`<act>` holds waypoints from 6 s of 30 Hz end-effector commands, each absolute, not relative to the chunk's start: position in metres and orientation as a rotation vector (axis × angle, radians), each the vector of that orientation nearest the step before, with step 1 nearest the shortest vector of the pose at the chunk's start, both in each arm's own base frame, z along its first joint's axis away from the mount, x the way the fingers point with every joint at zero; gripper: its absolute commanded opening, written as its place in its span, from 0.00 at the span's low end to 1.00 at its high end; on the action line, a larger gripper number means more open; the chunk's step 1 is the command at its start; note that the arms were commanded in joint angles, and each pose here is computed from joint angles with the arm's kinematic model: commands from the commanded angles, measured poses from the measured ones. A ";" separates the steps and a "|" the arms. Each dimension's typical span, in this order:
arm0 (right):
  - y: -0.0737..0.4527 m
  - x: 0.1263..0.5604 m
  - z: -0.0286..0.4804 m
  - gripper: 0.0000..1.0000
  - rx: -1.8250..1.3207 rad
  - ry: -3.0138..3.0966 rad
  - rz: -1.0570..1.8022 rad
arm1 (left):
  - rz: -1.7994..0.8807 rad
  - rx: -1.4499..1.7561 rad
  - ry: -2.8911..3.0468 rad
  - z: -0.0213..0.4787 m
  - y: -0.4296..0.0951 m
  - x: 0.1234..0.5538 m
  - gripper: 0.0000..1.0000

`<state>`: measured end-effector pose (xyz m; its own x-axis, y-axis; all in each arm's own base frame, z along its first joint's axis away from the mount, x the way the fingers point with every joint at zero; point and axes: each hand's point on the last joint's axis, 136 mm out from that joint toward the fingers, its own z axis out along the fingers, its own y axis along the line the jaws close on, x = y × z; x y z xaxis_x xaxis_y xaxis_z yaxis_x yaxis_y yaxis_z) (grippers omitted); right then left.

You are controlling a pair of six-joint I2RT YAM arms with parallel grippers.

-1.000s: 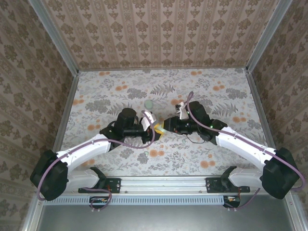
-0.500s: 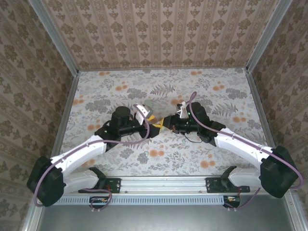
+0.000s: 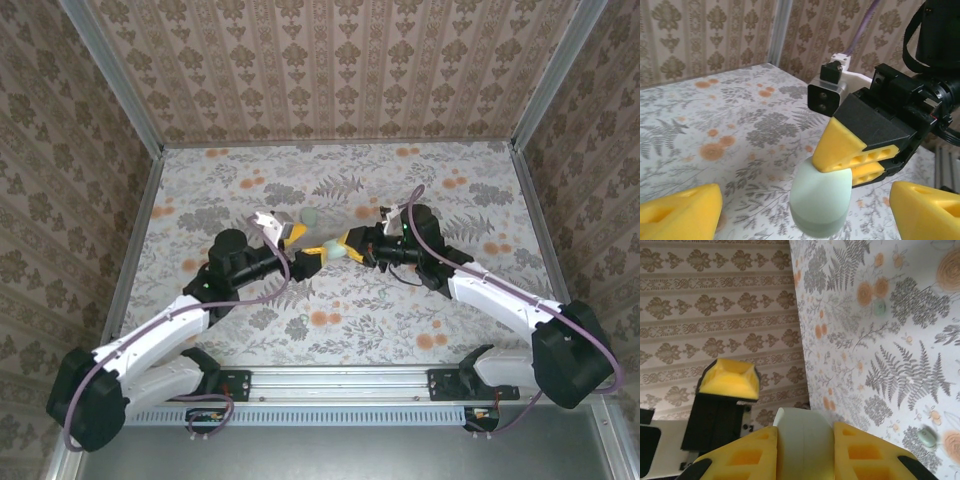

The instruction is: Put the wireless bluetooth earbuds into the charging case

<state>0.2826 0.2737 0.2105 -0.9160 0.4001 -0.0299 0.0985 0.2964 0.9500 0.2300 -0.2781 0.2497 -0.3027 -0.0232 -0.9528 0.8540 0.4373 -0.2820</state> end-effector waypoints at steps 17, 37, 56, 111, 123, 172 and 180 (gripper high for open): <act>0.257 0.276 0.265 0.10 0.480 2.178 1.765 | -1.323 0.865 1.438 0.276 -0.317 0.211 0.64; 0.256 0.271 0.269 0.09 0.489 2.157 1.801 | -1.346 0.906 1.417 0.279 -0.337 0.211 0.44; 0.251 0.272 0.268 0.08 0.505 2.154 1.792 | -1.342 0.914 1.425 0.275 -0.337 0.210 0.48; 0.277 0.229 0.315 0.73 -0.886 1.914 0.988 | -1.446 1.259 1.413 0.318 -0.288 0.144 0.00; 0.243 0.270 0.302 0.72 -0.609 2.068 0.786 | -1.458 1.271 1.409 0.317 -0.288 0.139 0.00; 0.272 0.249 0.307 0.68 -0.796 1.931 0.832 | -1.512 1.285 1.389 0.325 -0.289 0.134 0.00; 0.263 0.279 0.312 0.69 -0.633 2.004 0.817 | -1.524 1.290 1.397 0.322 -0.289 0.130 0.00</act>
